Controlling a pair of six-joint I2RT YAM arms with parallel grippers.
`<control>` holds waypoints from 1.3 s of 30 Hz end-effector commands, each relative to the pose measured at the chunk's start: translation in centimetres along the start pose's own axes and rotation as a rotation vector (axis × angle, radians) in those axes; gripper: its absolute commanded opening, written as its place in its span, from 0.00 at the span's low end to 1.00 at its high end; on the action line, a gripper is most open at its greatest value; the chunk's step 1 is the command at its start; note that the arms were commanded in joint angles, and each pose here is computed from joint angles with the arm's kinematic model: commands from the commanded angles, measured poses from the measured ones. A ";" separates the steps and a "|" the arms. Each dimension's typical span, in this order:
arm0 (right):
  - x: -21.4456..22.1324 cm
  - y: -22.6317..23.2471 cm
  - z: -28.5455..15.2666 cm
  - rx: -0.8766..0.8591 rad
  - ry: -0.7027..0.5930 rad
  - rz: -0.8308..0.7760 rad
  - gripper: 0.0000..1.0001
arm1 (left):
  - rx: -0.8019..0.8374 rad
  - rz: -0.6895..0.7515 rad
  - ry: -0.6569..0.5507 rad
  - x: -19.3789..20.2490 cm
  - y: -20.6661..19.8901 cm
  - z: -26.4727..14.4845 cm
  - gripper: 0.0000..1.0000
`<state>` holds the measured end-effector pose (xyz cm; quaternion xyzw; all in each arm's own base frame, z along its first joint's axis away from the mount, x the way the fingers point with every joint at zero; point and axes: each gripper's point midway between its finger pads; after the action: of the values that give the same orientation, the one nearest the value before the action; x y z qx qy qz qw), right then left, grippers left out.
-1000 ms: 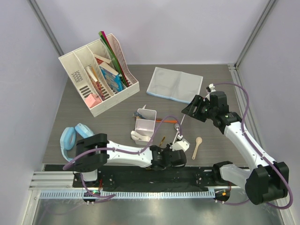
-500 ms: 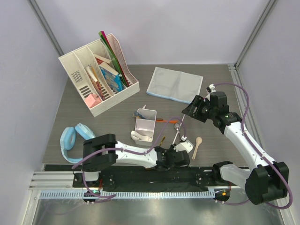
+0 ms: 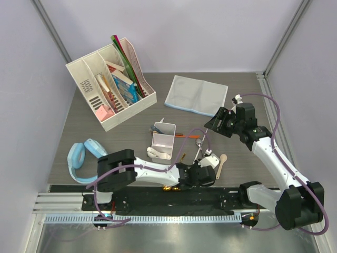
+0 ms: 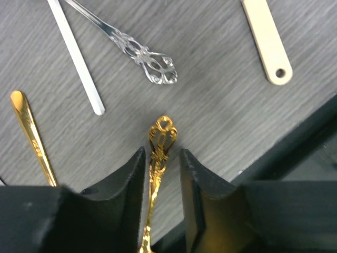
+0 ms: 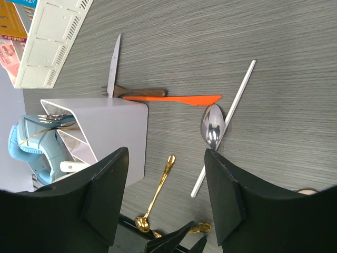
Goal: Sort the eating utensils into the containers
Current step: Pick up the spoon from the corner of the board.
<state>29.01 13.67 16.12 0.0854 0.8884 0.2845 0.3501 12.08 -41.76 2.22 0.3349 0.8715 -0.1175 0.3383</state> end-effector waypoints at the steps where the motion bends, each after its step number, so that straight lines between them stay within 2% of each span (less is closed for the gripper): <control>1: -0.9 0.4 -0.1 -0.019 -0.030 -0.014 0.65 | -0.020 0.004 0.035 1.0 0.8 1.1 0.25; 2: -1.0 0.4 -0.1 -0.017 -0.031 -0.013 0.65 | -0.007 0.004 0.045 1.2 0.6 1.1 0.10; 5: -0.8 0.3 -0.1 -0.014 -0.027 -0.010 0.65 | 0.001 0.000 0.055 1.7 0.8 0.8 0.00; 12: -0.7 -0.1 0.2 -0.003 -0.021 -0.006 0.65 | -0.012 -0.015 0.019 1.2 2.1 -0.9 0.00; 17: -0.8 -0.2 0.2 0.003 -0.027 0.000 0.65 | -0.073 -0.030 -0.073 -1.5 4.2 -3.0 0.00; 23: -1.0 -0.2 0.1 0.007 -0.034 0.005 0.65 | -0.140 -0.045 -0.121 -2.9 6.2 -4.1 0.00; 39: -0.9 -0.6 0.1 0.020 -0.037 0.016 0.65 | -0.176 -0.151 -0.315 -8.8 9.9 -10.3 0.00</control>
<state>29.25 13.16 15.59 0.0963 0.8909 0.2772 0.3467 17.08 -35.44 12.38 0.2433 0.8522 -0.1079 0.4504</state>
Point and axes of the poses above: each gripper's point midway between its finger pads, its own z axis out along the fingers, its own y axis along the line the jaws close on, x = y × z, and after that the axes turned 5 degrees about -z, right-handed
